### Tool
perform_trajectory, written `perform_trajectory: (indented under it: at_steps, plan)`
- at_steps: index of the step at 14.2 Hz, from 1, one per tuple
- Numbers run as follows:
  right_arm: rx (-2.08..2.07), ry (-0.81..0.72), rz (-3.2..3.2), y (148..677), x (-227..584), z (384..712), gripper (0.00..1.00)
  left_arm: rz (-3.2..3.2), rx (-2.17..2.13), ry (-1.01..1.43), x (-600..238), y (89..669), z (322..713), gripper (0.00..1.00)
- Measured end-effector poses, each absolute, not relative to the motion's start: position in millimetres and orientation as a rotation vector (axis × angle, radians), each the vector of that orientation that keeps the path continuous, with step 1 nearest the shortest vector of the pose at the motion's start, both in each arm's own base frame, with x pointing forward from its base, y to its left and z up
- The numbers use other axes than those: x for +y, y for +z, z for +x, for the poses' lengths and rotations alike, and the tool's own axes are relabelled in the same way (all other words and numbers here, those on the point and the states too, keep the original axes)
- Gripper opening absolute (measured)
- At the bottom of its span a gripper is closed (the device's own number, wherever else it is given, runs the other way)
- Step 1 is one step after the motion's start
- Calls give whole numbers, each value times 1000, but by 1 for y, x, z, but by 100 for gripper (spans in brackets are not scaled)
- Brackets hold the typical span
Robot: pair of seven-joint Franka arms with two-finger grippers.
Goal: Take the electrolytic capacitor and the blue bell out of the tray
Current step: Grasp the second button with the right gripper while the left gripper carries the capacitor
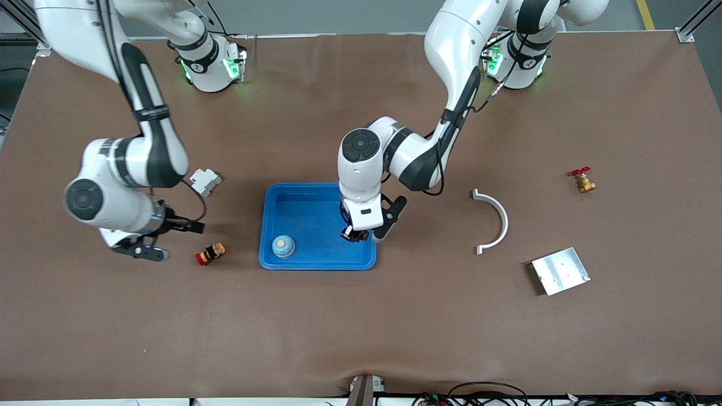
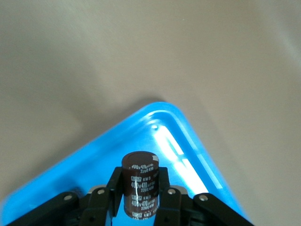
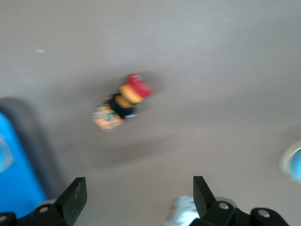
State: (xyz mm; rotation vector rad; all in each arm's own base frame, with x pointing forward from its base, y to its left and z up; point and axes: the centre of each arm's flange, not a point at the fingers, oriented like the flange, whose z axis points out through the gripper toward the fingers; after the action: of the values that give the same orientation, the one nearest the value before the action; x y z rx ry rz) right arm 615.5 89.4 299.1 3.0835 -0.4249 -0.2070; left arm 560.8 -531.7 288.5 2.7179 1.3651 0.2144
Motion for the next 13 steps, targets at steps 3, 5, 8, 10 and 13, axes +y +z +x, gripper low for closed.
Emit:
perform_trajectory:
  at_steps: [3, 5, 8, 10, 13]
  plan:
    - [-647, -201, 3058, 296, 163, 615, 100, 2843, 1230, 168, -520, 297, 561, 34]
    - [-826, -208, 3016, 284, 205, 614, 100, 2881, 1212, 146, -509, 290, 564, 34]
    - [-1064, -191, 2947, 263, 244, 625, 100, 2918, 1145, 121, -489, 296, 570, 34]
    - [-1216, -140, 2916, 247, 258, 632, 100, 2950, 1076, 98, -472, 306, 572, 34]
    - [-1372, -106, 2869, 236, 267, 636, 100, 3037, 873, 56, -439, 313, 575, 34]
